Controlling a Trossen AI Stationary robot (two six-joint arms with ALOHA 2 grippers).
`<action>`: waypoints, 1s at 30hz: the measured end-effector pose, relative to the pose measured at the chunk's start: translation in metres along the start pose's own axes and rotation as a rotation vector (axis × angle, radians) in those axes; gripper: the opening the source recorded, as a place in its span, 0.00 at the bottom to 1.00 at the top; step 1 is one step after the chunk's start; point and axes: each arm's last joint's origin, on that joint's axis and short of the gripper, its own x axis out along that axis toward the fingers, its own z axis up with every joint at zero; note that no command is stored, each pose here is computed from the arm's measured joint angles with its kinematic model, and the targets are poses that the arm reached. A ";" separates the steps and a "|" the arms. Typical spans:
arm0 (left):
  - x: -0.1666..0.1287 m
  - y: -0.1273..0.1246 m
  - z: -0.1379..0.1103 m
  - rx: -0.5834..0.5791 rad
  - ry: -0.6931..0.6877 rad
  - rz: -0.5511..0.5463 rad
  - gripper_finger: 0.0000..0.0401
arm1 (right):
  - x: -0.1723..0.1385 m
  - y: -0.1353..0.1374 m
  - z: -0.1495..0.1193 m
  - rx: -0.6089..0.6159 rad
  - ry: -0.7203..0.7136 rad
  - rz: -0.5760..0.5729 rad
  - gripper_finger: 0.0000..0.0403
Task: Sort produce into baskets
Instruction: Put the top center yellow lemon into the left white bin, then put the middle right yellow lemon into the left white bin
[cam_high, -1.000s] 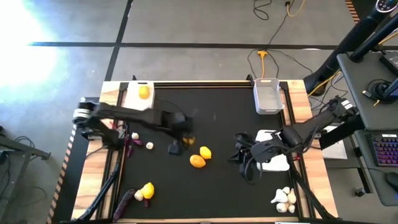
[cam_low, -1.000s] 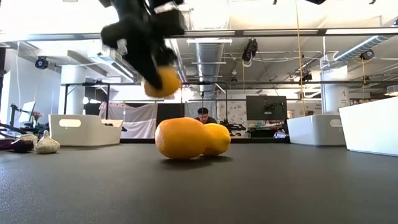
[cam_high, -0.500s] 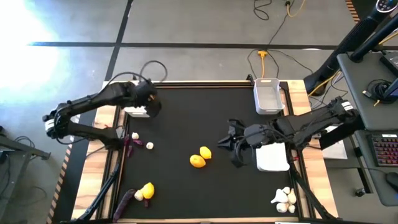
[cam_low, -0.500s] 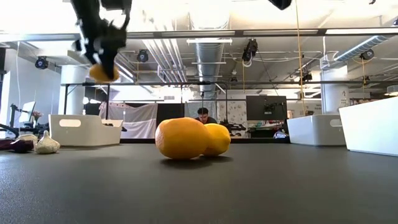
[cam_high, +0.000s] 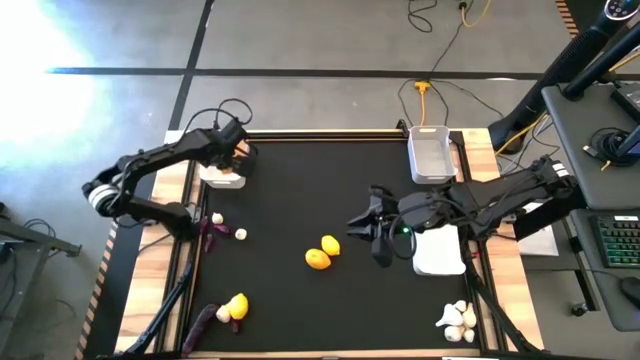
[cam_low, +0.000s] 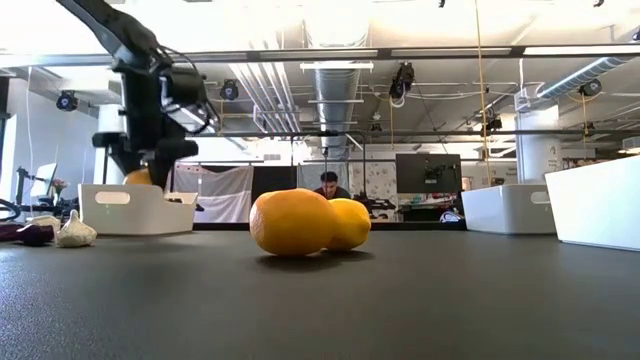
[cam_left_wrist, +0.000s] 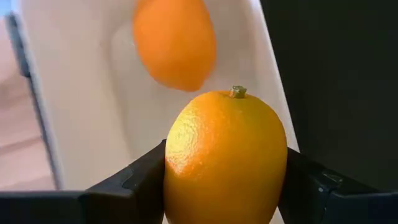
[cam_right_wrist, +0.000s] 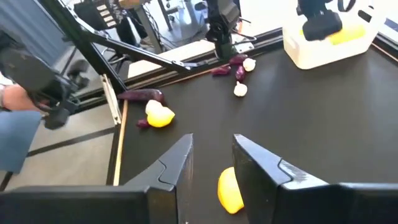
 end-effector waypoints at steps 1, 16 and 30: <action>0.004 -0.002 0.001 -0.003 0.004 0.003 0.54 | -0.001 0.000 0.001 0.000 -0.003 0.002 0.27; 0.052 0.000 0.017 -0.093 0.087 0.035 0.57 | -0.002 0.003 0.002 0.016 0.026 0.069 0.32; -0.001 0.009 0.009 -0.091 -0.035 -0.101 0.80 | -0.001 0.002 0.002 -0.048 0.020 0.064 0.36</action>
